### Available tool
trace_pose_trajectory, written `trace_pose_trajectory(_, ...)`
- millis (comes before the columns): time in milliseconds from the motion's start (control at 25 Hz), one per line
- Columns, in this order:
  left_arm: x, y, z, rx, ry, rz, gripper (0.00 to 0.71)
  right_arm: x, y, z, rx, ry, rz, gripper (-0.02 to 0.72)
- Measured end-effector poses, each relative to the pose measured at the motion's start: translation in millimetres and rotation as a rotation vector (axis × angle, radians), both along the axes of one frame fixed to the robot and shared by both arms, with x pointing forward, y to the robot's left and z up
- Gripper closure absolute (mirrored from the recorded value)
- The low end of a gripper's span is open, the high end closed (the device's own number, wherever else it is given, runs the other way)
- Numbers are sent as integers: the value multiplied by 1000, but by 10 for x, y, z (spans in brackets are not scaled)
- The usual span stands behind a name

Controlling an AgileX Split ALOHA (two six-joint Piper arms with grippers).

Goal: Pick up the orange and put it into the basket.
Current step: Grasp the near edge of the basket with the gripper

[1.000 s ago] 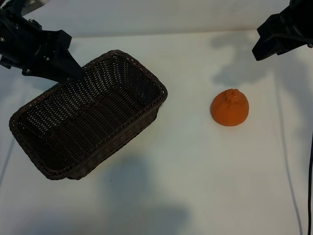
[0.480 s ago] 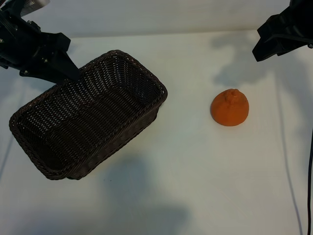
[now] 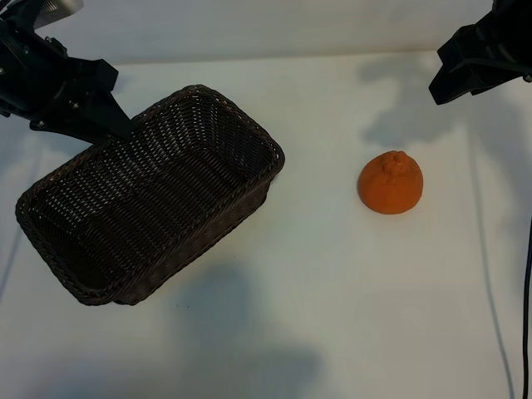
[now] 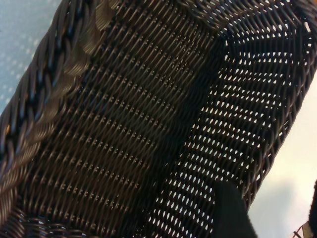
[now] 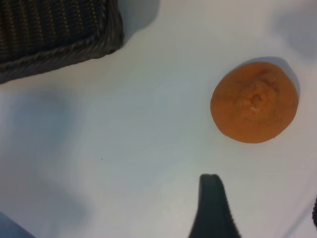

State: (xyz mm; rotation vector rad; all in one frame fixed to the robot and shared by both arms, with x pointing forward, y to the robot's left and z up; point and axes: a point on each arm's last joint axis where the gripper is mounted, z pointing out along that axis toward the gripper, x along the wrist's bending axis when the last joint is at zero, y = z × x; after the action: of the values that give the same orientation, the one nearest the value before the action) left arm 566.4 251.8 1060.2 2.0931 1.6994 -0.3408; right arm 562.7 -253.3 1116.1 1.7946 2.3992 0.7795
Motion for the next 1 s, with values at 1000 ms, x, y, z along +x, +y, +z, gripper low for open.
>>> trace_pose_trajectory(1000,-357,287,649,124,-151,212,285,-17,2,-5,-1,18,7,236)
